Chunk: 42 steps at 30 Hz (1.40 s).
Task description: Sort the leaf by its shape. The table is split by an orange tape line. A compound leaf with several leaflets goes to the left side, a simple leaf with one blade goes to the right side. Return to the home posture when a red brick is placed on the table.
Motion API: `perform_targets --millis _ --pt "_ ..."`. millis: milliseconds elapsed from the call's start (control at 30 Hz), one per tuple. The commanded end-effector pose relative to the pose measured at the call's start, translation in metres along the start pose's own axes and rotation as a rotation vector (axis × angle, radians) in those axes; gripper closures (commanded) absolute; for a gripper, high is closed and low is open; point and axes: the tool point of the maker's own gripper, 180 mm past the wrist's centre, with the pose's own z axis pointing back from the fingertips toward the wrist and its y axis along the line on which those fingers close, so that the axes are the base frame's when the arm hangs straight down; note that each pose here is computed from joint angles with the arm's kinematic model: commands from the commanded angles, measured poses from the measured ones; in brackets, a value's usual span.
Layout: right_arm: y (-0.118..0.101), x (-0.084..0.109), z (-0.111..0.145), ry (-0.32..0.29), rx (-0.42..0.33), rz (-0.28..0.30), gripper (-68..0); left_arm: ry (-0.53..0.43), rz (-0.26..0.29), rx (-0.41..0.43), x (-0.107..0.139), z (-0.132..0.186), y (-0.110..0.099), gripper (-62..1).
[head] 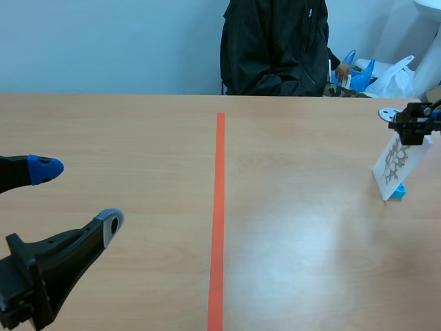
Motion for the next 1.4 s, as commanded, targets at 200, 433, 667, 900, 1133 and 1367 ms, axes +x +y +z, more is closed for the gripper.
perform_targets --millis 200,433,667,900,1133,1367 --pt "-0.024 0.089 0.034 -0.167 0.046 0.005 -39.5 -0.03 0.002 -0.006 0.008 -0.001 -0.003 -62.3" --pt "-0.012 0.104 0.065 -0.235 0.141 0.018 -53.4 -0.03 0.002 -0.006 0.008 -0.001 -0.003 -62.3" --pt "0.027 0.075 0.099 -0.206 0.232 0.089 -58.0 -0.029 0.002 -0.006 0.008 -0.001 -0.003 -62.3" --pt "0.082 0.043 0.144 -0.176 0.321 0.128 -58.0 -0.029 0.002 -0.006 0.008 -0.001 -0.003 -62.3" --pt "0.138 0.008 0.185 -0.125 0.427 0.076 -63.2 -0.029 0.002 -0.006 0.008 -0.001 -0.003 -62.3" --pt "0.161 -0.006 0.208 -0.092 0.46 0.036 -67.9 -0.028 0.002 -0.006 0.008 -0.001 -0.003 -62.3"
